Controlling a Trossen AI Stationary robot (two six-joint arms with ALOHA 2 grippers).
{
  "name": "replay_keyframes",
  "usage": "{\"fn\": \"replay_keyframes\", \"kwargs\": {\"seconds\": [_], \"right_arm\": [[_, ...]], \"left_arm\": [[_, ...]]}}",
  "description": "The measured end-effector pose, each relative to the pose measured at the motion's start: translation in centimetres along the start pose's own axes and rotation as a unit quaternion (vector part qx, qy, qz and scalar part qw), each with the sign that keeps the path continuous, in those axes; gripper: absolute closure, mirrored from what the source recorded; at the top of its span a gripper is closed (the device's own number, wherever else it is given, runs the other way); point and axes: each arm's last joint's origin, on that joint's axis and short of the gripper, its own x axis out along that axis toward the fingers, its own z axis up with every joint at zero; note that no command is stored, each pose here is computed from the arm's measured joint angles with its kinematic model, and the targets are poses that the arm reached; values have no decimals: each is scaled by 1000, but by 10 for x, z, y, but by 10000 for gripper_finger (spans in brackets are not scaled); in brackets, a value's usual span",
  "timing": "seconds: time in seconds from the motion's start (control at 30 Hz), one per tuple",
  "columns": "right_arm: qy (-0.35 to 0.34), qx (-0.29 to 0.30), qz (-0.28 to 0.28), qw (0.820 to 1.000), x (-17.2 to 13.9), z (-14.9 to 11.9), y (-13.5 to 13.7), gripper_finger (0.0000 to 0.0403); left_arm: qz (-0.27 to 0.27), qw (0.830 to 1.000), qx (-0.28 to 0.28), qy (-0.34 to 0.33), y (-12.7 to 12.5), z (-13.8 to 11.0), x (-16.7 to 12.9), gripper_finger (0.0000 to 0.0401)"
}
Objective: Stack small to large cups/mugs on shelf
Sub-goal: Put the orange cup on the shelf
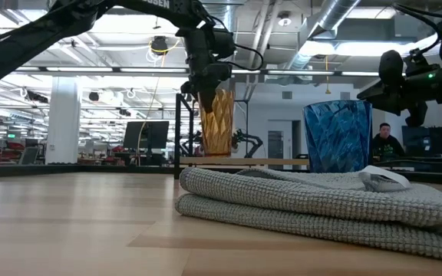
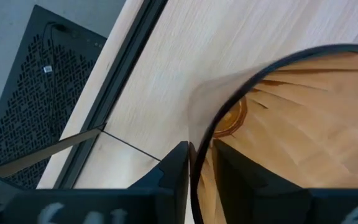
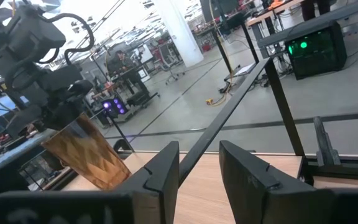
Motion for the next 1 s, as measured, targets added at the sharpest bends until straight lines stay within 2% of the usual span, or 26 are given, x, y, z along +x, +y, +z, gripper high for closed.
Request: {"fn": "replay_keyframes", "kwargs": {"seconds": [0.33, 0.57, 0.67, 0.77, 1.0], "right_arm": [[0, 0, 0, 1000, 0, 0, 0, 267], [0, 0, 0, 1000, 0, 0, 0, 267], [0, 0, 0, 1000, 0, 0, 0, 267], [0, 0, 0, 1000, 0, 0, 0, 267], [0, 0, 0, 1000, 0, 0, 0, 267]], "left_arm": [[-3, 1000, 0, -10, 0, 2, 0, 267], [77, 997, 2, -19, 5, 4, -4, 259], [90, 995, 0, -30, 7, 5, -9, 259], [81, 996, -4, -41, 9, 4, -17, 259], [14, 998, -1, -61, 5, 5, -22, 259]]}}
